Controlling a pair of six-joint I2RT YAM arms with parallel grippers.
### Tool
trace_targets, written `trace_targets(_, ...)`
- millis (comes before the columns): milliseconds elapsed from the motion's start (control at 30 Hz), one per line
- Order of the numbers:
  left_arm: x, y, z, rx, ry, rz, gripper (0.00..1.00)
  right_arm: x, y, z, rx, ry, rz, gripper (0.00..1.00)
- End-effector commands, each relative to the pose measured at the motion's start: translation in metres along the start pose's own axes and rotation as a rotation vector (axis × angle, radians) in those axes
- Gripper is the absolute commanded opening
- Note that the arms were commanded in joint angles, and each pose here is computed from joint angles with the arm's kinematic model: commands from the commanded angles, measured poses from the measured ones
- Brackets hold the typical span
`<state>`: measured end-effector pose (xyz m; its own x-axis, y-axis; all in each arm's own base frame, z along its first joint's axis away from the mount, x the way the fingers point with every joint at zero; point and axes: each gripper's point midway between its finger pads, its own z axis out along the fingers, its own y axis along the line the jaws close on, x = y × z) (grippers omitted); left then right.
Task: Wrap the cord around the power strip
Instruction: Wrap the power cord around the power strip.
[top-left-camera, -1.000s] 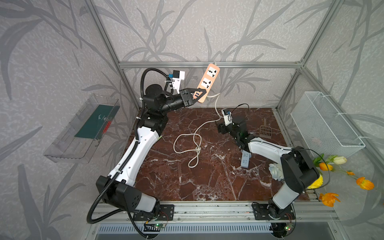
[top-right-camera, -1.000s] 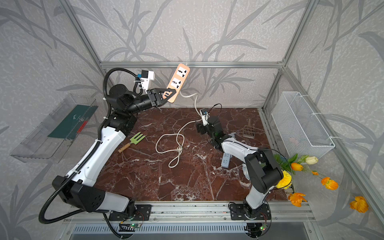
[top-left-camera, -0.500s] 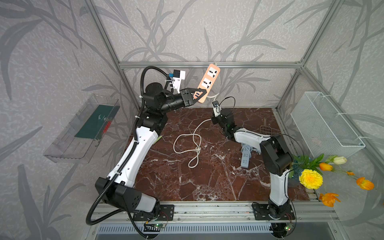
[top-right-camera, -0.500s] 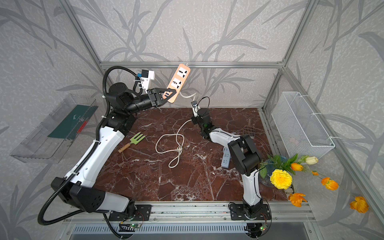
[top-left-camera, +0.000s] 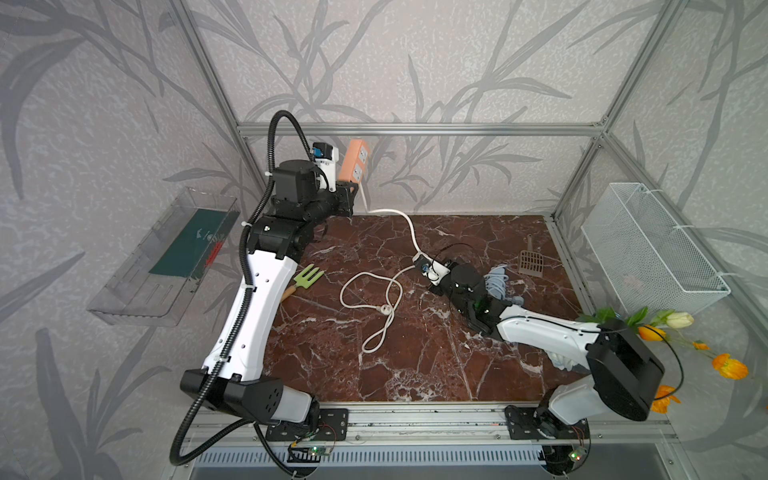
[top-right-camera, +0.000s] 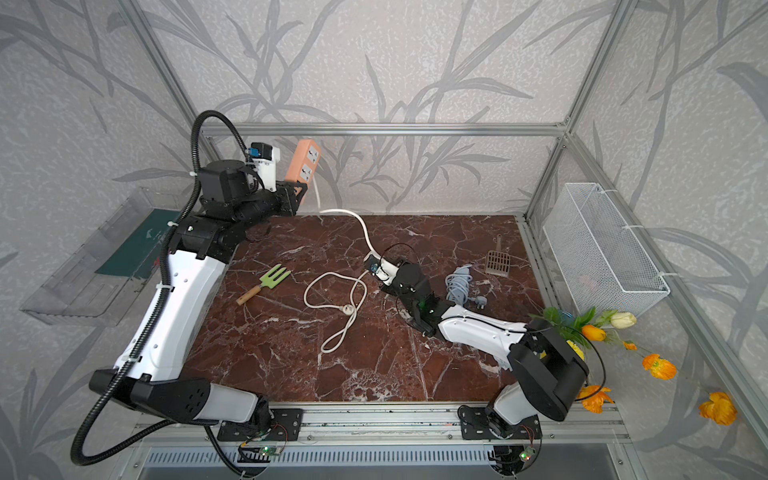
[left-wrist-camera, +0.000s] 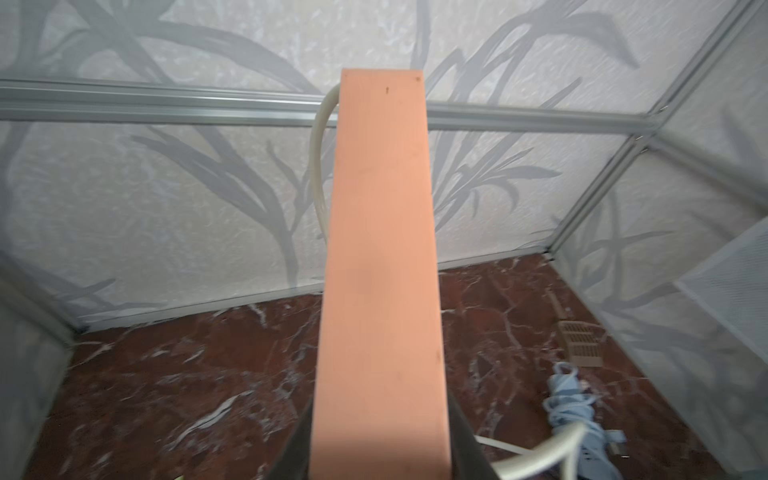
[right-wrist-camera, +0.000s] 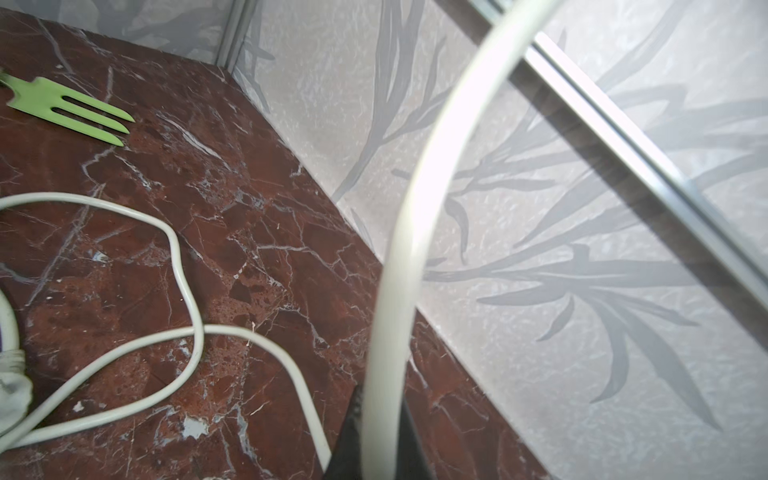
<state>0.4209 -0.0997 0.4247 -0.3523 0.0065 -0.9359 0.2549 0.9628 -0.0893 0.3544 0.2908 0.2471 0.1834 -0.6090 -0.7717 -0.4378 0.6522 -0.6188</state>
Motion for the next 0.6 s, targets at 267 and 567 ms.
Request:
trace_targets(267,0.168,-0.05,0.049,0.206,0.43,0.444,0.0,-0.173,-0.101,-0.064,0.096,-0.39,-0.09,0.0)
trace_targets(567,0.164,-0.145,-0.049,0.718,0.144,0.382,0.0,-0.157,-0.143,-0.007,-0.045,-0.234,-0.012,0.0)
